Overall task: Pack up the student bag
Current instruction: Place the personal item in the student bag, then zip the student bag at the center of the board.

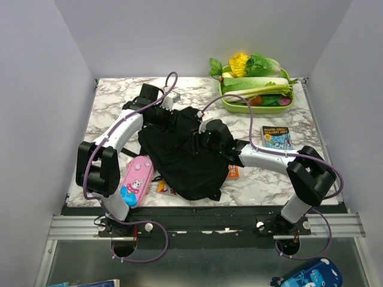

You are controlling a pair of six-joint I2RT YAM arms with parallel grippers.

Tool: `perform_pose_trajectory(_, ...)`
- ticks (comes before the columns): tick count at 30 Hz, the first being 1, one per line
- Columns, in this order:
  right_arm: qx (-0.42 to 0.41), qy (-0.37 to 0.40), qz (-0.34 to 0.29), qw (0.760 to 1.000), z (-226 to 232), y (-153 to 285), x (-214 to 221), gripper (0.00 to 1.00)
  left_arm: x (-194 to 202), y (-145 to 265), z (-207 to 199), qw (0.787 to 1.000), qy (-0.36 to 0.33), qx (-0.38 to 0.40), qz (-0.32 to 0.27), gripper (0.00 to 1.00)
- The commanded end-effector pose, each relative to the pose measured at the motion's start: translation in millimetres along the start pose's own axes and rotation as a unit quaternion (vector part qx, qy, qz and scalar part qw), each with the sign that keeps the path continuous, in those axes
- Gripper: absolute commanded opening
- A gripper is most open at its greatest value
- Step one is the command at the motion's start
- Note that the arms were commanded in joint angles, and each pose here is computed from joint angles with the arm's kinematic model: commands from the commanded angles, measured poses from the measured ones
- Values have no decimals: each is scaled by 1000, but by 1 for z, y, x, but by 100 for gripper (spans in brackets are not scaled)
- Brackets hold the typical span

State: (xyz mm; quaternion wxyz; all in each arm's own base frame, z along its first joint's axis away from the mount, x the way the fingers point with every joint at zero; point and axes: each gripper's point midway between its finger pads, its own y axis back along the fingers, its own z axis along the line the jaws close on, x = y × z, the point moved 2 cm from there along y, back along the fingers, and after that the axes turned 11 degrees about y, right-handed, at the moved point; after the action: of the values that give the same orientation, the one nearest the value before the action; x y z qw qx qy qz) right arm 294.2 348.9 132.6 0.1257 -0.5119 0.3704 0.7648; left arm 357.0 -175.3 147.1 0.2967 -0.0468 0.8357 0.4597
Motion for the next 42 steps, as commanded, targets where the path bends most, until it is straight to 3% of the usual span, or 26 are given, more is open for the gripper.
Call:
perform_pose_trajectory(1,-22,81,8,996,18,-8,-6,48,-19,30,6,999,12,-21,-44,66)
perform_pose_trajectory(3,-20,101,8,995,23,-11,-10,55,-27,46,9,997,14,-30,-67,87)
perform_pose_trajectory(4,-23,104,5,994,25,-15,-19,67,-33,57,18,995,24,-39,-83,94)
perform_pose_trajectory(5,-29,107,6,994,29,-18,-21,72,-37,65,23,994,33,-43,-94,99)
perform_pose_trajectory(7,-39,109,-1,993,36,-23,-35,79,-39,81,27,993,45,-37,-104,99)
perform_pose_trajectory(14,-44,142,22,989,57,-53,-32,79,-1,97,61,991,71,-64,-92,98)
perform_pose_trajectory(20,-37,166,38,985,61,-67,-18,74,33,102,75,989,104,-74,-78,91)
perform_pose_trajectory(24,-24,174,52,983,57,-75,-11,71,43,108,66,988,117,-68,-80,83)
perform_pose_trajectory(31,-12,172,58,983,55,-89,-6,63,53,114,55,988,118,-57,-83,79)
perform_pose_trajectory(40,-14,167,72,983,58,-99,-1,41,59,109,58,990,110,-58,-71,77)
perform_pose_trajectory(42,-13,162,74,984,58,-98,0,30,56,110,59,990,98,-58,-77,77)
